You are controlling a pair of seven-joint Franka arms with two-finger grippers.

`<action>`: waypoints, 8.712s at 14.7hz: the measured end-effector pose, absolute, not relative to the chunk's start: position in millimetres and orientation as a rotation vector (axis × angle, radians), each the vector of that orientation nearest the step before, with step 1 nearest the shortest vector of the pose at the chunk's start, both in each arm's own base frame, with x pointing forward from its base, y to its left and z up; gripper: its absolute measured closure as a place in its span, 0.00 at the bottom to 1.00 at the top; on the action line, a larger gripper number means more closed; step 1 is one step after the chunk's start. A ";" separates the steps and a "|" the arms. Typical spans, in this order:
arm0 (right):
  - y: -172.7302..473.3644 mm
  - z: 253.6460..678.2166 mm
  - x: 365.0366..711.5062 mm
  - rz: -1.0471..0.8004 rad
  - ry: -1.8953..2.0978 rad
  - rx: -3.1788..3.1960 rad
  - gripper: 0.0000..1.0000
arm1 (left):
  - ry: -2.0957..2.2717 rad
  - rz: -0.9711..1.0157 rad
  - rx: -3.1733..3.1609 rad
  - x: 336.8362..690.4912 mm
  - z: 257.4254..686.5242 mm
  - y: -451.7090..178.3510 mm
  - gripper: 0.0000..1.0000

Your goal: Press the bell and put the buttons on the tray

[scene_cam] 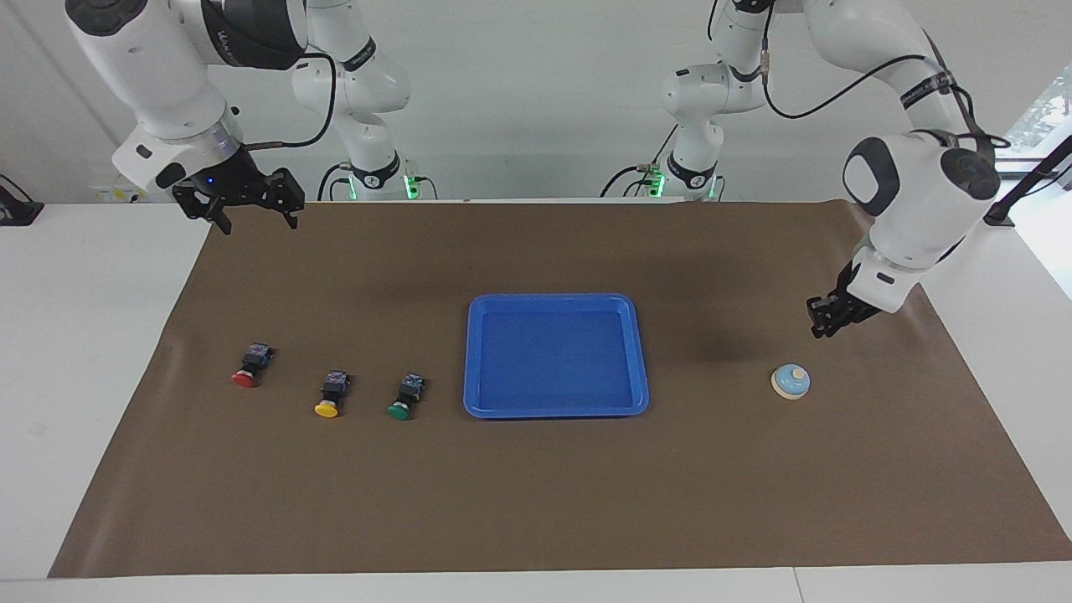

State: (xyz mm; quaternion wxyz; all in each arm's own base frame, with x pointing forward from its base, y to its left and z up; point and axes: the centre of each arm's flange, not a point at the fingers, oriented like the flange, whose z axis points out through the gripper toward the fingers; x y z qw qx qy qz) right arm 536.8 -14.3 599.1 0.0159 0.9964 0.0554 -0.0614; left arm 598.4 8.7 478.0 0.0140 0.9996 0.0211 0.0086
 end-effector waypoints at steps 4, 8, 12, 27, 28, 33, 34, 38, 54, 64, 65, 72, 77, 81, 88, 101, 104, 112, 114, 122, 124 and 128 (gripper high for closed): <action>-14.3 599.1 536.8 -0.191 0.172 3.099 0.00 | 0.057 0.033 3.117 562.5 543.5 5.5 0.26; -14.3 599.1 536.8 -0.191 0.172 3.099 0.00 | 0.050 0.010 3.120 536.6 575.5 2.8 0.00; -14.3 598.3 535.6 -0.207 0.172 3.099 0.00 | 0.044 -0.001 3.121 529.9 588.2 0.7 0.00; 56.2 561.9 532.9 -0.113 0.088 3.092 0.00 | 0.010 -0.093 3.121 527.2 589.6 -10.6 0.00; 72.6 547.5 533.5 -0.100 0.044 3.091 0.00 | 0.010 -0.098 3.120 526.9 589.3 -10.6 0.00; 121.0 454.4 566.9 -0.037 -0.114 3.096 0.00 | 0.020 -0.094 3.120 526.5 591.0 -7.0 0.00; 125.3 437.0 575.6 -0.013 -0.130 3.100 0.00 | 0.026 -0.093 3.120 526.5 591.1 -4.9 0.00; 135.0 380.7 593.3 0.075 -0.173 3.118 0.00 | 0.032 -0.092 3.119 526.3 591.4 -2.6 0.00; 145.8 289.1 621.4 0.183 -0.211 3.141 0.35 | 0.032 -0.091 3.119 526.2 591.7 -2.6 0.00; 185.9 360.5 640.3 0.074 -0.177 3.154 0.59 | 0.032 -0.091 3.119 526.2 591.7 -2.6 0.00; 205.5 377.8 638.8 0.048 -0.185 3.181 0.59 | 0.032 -0.091 3.119 526.2 591.7 -2.6 0.00; 326.7 375.6 590.1 -0.004 -0.219 3.205 0.59 | 0.032 -0.091 3.119 526.2 591.7 -2.6 0.00; 326.0 322.4 573.0 0.024 -0.225 3.210 0.59 | 0.032 -0.091 3.119 526.2 591.7 -2.6 0.00; 321.6 301.2 564.1 0.032 -0.228 3.211 0.59 | 0.032 -0.091 3.119 526.2 591.7 -2.6 0.00; 319.2 314.4 566.2 0.016 -0.316 3.198 0.10 | 0.032 -0.091 3.119 526.2 591.7 -2.6 0.00; 54.8 411.1 633.0 -0.020 -0.272 3.131 0.00 | 0.032 -0.091 3.119 526.2 591.7 -2.6 0.00; 15.9 381.5 625.9 -0.033 -0.254 3.121 0.00 | 0.032 -0.091 3.119 526.2 591.7 -2.6 0.00; 0.0 299.2 605.5 0.084 -0.243 3.127 0.00 | 0.032 -0.091 3.119 526.2 591.7 -2.6 0.00; 0.5 284.1 600.7 0.106 -0.241 3.128 0.00 | 0.032 -0.091 3.119 526.2 591.7 -2.6 0.00; 7.1 286.4 597.0 0.133 -0.217 3.129 0.58 | 0.032 -0.091 3.119 526.2 591.7 -2.6 0.00; 10.8 289.7 598.3 0.100 -0.208 3.129 0.58 | 0.032 -0.091 3.119 526.2 591.7 -2.6 0.00; 44.2 329.2 615.7 0.035 -0.141 3.132 0.58 | 0.032 -0.091 3.119 526.2 591.7 -2.6 0.00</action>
